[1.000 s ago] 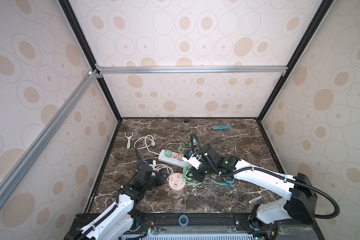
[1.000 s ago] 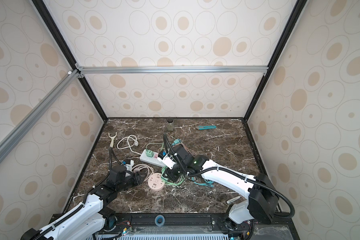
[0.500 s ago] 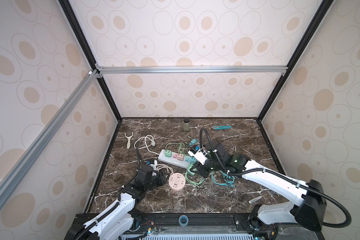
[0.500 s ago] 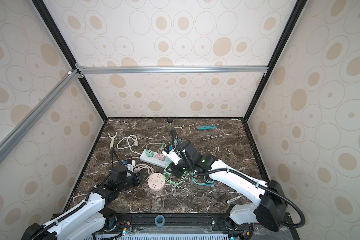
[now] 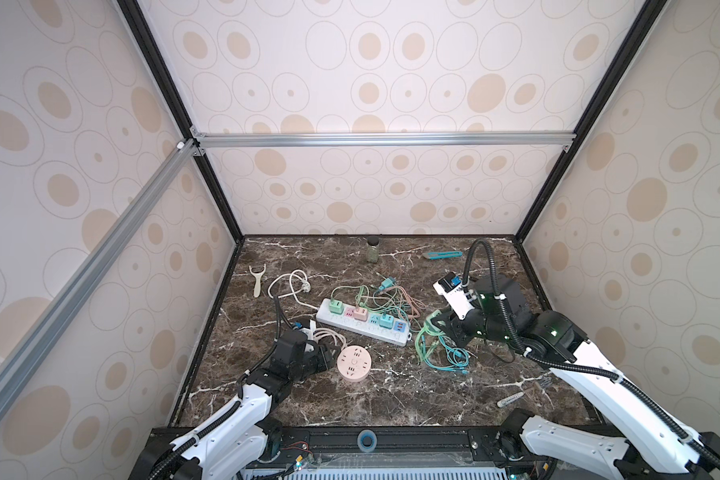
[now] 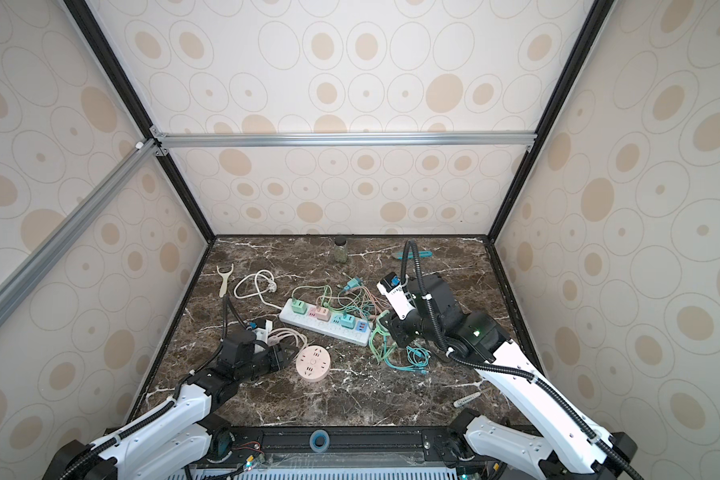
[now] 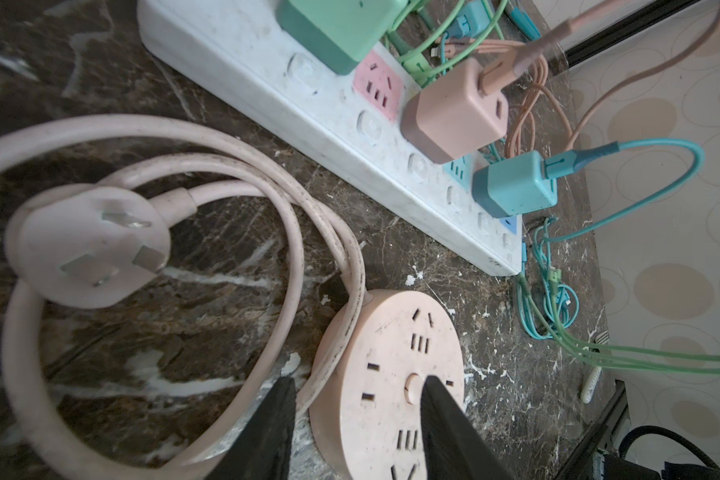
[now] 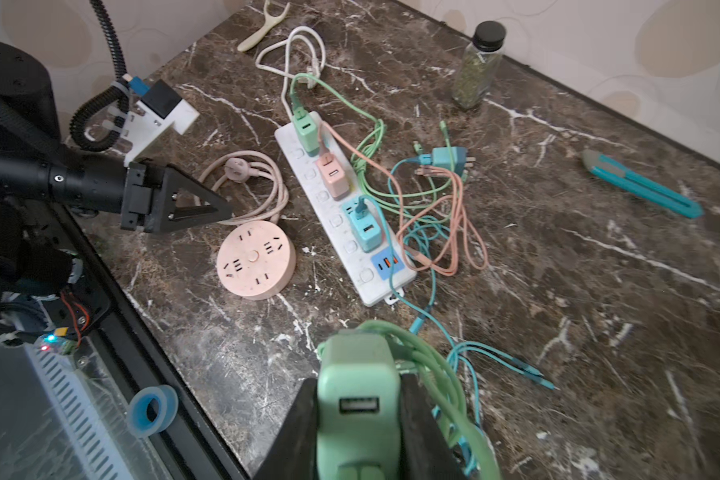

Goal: Insert the plug
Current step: 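Carry the green charger with the right gripper over the round pink socket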

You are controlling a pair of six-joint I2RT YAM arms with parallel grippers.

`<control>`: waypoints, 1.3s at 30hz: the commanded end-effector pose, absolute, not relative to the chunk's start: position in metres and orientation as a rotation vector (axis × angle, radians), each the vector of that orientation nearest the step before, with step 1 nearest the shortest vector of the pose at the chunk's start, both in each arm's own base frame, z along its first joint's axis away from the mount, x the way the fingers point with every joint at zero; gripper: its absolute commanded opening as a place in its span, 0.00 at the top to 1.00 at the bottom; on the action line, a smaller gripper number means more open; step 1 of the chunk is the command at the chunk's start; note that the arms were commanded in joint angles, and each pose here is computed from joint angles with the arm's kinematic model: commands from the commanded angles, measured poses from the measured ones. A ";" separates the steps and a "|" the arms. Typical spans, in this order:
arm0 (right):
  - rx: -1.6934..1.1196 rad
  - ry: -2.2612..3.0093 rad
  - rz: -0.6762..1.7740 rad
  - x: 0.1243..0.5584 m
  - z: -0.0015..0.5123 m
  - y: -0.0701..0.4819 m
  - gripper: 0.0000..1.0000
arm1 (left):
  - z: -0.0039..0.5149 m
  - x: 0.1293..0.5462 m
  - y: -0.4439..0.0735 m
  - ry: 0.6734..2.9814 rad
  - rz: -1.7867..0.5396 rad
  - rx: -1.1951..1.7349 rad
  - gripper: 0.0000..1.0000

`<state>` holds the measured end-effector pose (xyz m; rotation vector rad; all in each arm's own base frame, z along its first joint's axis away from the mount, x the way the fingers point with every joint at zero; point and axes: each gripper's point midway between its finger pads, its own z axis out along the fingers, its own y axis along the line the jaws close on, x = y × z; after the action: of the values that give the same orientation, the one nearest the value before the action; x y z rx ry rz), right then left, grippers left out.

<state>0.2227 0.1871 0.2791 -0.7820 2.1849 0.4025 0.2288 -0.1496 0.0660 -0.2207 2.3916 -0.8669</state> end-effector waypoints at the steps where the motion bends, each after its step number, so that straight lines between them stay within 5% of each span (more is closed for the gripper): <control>1: -0.754 2.200 0.239 0.225 0.290 0.159 0.97 | 0.076 0.234 -0.153 2.363 -0.877 -0.187 0.51; 9: -0.719 2.276 0.216 0.234 0.265 0.154 0.97 | 0.078 0.233 -0.153 2.365 -0.879 -0.181 0.51; 19: -0.680 2.342 0.552 0.236 0.208 0.205 0.97 | 0.082 0.231 -0.151 2.371 -0.866 -0.180 0.51; 30: -0.693 2.227 0.597 0.229 0.248 0.191 0.96 | 0.082 0.234 -0.153 2.373 -0.874 -0.180 0.51; 39: -0.759 2.304 0.979 0.221 0.214 0.243 0.96 | 0.086 0.231 -0.157 2.373 -0.905 -0.160 0.51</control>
<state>0.2272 0.2214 0.2077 -0.7336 2.3537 0.7863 0.2214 -0.1513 0.0622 -0.2061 2.4347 -0.8785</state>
